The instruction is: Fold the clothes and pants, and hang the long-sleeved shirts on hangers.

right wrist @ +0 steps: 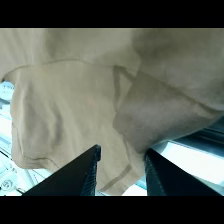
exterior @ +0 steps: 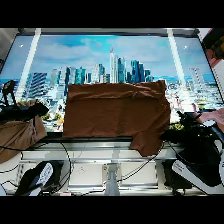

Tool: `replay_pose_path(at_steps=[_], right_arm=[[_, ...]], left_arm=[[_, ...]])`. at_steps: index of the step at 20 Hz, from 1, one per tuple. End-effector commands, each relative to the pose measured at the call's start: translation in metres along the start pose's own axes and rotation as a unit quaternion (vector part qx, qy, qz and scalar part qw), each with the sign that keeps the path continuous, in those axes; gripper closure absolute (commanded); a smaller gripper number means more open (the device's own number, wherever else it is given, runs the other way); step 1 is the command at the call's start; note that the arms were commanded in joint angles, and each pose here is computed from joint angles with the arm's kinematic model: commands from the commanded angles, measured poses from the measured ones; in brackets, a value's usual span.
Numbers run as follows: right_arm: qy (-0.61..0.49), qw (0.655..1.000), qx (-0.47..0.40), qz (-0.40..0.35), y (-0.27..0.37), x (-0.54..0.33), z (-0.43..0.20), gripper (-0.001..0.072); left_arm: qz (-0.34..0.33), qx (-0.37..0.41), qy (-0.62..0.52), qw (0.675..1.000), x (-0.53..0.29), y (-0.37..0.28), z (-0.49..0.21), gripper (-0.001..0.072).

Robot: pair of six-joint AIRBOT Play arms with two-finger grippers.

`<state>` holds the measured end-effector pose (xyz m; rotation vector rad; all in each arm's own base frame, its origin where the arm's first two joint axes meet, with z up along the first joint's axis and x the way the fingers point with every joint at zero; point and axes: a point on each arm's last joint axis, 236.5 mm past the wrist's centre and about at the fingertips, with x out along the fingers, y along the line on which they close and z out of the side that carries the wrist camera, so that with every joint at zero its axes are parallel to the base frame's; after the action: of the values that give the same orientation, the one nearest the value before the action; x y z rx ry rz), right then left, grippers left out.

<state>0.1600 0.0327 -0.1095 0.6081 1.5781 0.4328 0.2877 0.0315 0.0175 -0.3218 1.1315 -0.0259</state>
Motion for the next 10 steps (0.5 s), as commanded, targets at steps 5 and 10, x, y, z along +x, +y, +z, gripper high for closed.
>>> replay_pose_path(at_steps=[5,10], right_arm=[[0.048,0.999,-0.005,-0.017,-0.007,-0.008,-0.018,0.0385],[0.011,1.000,-0.008,0.007,0.004,-0.004,-0.002,0.0399]], left_arm=[[0.000,0.000,0.000,1.000,0.000,0.000,0.000,0.0091],[0.000,0.000,0.000,1.000,0.000,0.000,0.000,0.0091]])
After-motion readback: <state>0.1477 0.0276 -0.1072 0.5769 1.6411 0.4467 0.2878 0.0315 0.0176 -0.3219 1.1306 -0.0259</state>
